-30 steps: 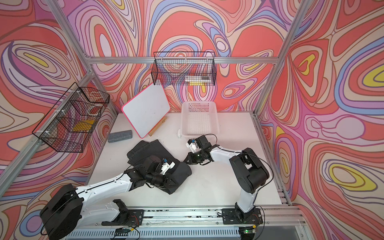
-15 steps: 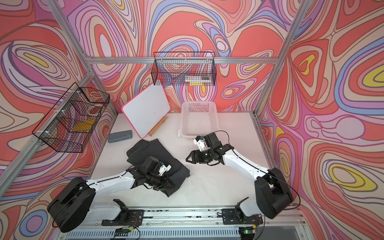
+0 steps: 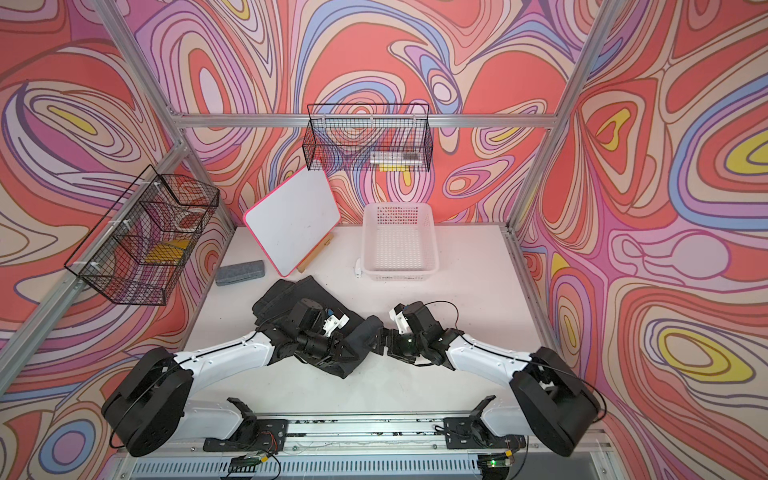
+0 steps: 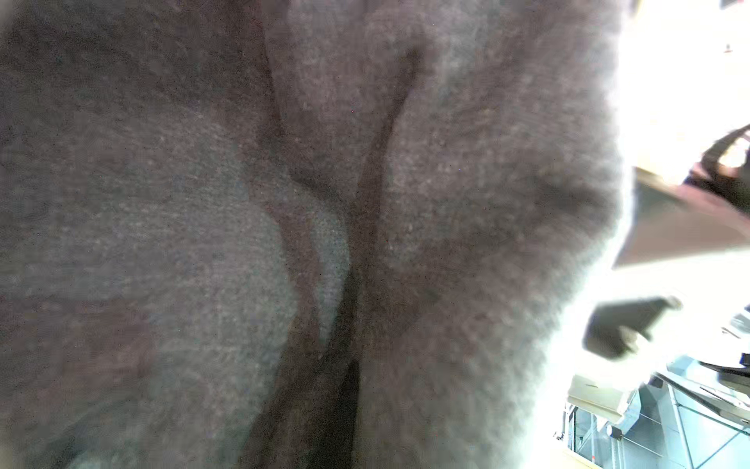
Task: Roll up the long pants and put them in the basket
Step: Roll the long pant at the center of the board.
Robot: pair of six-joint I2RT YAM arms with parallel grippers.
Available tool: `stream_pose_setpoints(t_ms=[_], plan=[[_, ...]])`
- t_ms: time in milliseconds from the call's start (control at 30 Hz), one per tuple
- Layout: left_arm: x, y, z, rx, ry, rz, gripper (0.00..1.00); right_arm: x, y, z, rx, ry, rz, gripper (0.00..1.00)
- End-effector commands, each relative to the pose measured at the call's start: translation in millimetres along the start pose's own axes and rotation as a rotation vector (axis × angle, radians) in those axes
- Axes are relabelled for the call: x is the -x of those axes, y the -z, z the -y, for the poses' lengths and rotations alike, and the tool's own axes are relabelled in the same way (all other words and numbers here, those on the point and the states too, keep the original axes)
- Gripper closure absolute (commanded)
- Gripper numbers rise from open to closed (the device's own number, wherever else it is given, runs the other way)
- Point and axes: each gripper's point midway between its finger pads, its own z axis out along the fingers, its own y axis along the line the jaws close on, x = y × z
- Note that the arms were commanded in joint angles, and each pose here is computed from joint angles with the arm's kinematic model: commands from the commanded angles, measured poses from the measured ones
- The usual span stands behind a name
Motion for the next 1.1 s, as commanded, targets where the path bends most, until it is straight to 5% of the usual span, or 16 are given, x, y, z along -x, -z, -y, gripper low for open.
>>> stream_pose_setpoints(t_ms=[0, 500, 700, 767, 900, 1000, 1067], plan=[[-1, 1, 4, -0.02, 0.002, -0.02, 1.0, 30, -15, -22, 0.121, -0.068, 0.125, 0.02], [2, -6, -8, 0.002, 0.004, -0.016, 1.0, 48, -41, -48, 0.227, -0.164, 0.19, 0.03], [-5, -3, -19, 0.056, 0.018, -0.023, 1.0, 49, -52, -18, 0.108, -0.26, 0.199, 0.35], [-8, 0, -28, 0.102, 0.032, -0.02, 1.0, 46, -52, -5, 0.008, -0.279, 0.179, 0.61], [-8, 15, -50, 0.193, 0.111, 0.021, 1.0, 53, -39, -5, -0.15, -0.251, 0.164, 0.79], [-9, 37, -61, 0.339, 0.092, 0.061, 0.94, 52, -21, 7, -0.391, -0.236, 0.099, 0.96], [-6, 55, -64, 0.444, 0.047, 0.091, 0.76, 48, -15, 13, -0.483, -0.242, 0.049, 1.0]])
